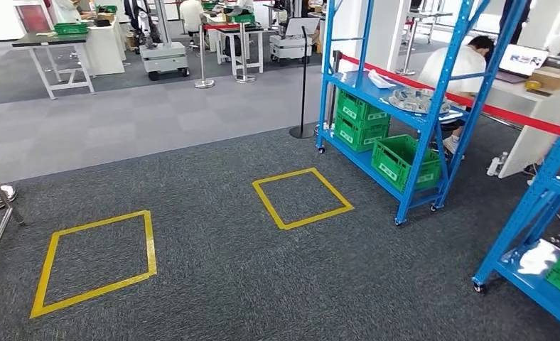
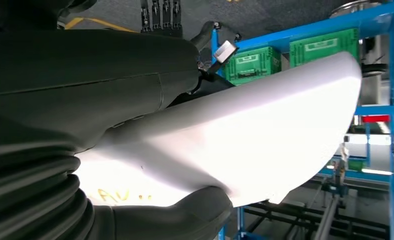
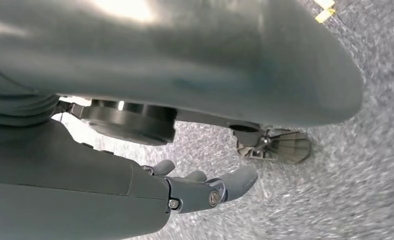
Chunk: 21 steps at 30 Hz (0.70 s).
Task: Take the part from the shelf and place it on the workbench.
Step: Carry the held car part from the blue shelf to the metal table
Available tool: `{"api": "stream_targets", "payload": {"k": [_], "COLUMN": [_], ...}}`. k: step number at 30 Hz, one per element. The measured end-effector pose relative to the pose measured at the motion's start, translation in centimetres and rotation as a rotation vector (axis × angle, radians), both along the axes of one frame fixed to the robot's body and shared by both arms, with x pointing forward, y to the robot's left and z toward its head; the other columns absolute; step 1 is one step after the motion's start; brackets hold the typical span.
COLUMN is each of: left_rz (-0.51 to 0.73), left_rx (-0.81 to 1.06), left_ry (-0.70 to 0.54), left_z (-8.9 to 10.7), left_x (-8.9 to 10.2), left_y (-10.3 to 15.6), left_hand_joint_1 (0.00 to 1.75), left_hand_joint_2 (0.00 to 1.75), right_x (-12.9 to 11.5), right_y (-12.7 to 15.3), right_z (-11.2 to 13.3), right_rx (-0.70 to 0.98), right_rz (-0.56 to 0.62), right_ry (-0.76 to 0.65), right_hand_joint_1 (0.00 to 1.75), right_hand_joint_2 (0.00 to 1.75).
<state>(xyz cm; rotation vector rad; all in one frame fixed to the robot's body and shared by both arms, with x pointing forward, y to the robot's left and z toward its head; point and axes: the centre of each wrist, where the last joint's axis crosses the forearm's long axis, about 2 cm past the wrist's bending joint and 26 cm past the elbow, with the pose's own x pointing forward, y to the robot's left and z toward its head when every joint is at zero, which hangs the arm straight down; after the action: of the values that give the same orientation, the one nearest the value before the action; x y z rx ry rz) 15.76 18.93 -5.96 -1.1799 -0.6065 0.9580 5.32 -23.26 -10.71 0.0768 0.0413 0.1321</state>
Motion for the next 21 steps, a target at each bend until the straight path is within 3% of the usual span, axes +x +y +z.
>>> {"api": "stream_targets", "payload": {"k": [21], "left_rz": [0.042], "left_rx": [0.006], "left_ry": [0.020], "left_z": [0.1], "left_x": [-0.2], "left_y": [-0.9], "left_hand_joint_1": [1.75], "left_hand_joint_2": [1.75], "right_x": [1.4], "right_y": [0.1], "right_z": [0.2], "right_rx": [-0.008], "right_rz": [0.039], "right_ry": [-0.032], "right_hand_joint_1": [0.00], "right_hand_joint_2": [0.00]}}
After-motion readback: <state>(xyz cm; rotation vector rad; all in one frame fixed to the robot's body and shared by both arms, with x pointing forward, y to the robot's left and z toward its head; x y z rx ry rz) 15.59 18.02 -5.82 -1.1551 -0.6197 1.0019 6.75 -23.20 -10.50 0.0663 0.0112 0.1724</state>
